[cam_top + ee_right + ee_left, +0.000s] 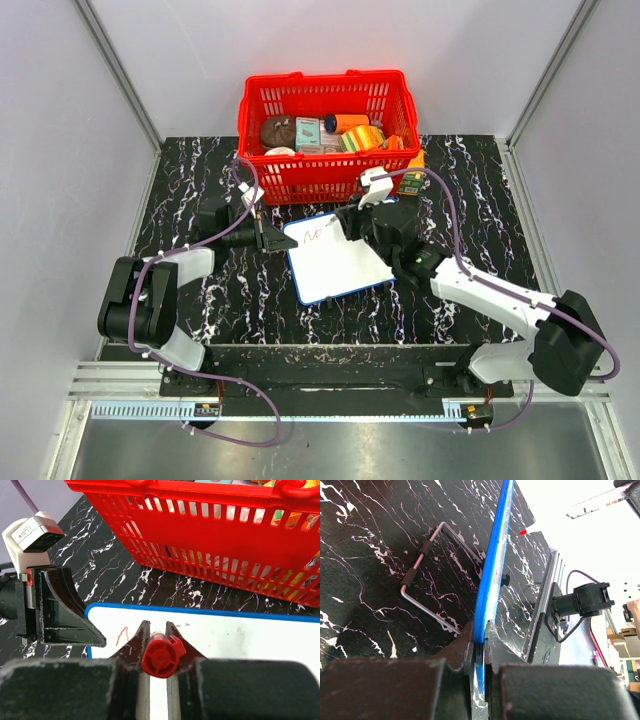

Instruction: Write a sentence on the whiteboard

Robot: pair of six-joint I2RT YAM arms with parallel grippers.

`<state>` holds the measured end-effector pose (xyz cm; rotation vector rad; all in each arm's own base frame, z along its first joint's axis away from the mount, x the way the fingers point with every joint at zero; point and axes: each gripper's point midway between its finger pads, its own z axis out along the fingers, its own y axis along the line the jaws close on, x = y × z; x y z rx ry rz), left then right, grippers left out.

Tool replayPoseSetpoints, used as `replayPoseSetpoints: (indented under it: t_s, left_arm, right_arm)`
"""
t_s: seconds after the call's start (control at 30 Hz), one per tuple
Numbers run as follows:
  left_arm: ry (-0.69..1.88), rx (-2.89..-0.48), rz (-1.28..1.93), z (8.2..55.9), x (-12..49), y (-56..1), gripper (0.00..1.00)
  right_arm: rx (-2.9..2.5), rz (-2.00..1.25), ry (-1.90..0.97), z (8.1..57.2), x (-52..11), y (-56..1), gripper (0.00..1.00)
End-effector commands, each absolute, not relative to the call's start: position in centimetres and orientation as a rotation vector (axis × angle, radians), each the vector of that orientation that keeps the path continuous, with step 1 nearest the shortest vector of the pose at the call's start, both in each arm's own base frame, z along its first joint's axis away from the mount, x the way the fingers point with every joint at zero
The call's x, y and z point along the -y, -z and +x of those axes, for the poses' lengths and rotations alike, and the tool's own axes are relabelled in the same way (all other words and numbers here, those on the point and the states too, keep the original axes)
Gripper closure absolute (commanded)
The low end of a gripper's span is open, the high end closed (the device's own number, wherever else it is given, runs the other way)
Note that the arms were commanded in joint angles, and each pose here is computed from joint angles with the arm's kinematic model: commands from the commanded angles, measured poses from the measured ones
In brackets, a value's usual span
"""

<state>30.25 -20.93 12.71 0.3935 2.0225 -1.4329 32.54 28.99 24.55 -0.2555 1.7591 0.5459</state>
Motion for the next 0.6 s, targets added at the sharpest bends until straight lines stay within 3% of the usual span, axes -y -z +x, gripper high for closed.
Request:
replayPoseSetpoints:
  t_s: [0.0, 0.57]
  left_arm:
    - [1.273, -2.015, 0.426, 31.8, 20.3, -10.9, 1.00]
    - [1.272, -2.017, 0.424, 31.8, 20.3, -10.9, 1.00]
  right_arm:
    - [-1.691, -0.229, -0.564, 33.6, -29.4, -27.4, 1.00]
    - [-1.759, -0.243, -0.533, 33.7, -29.5, -24.4, 1.00]
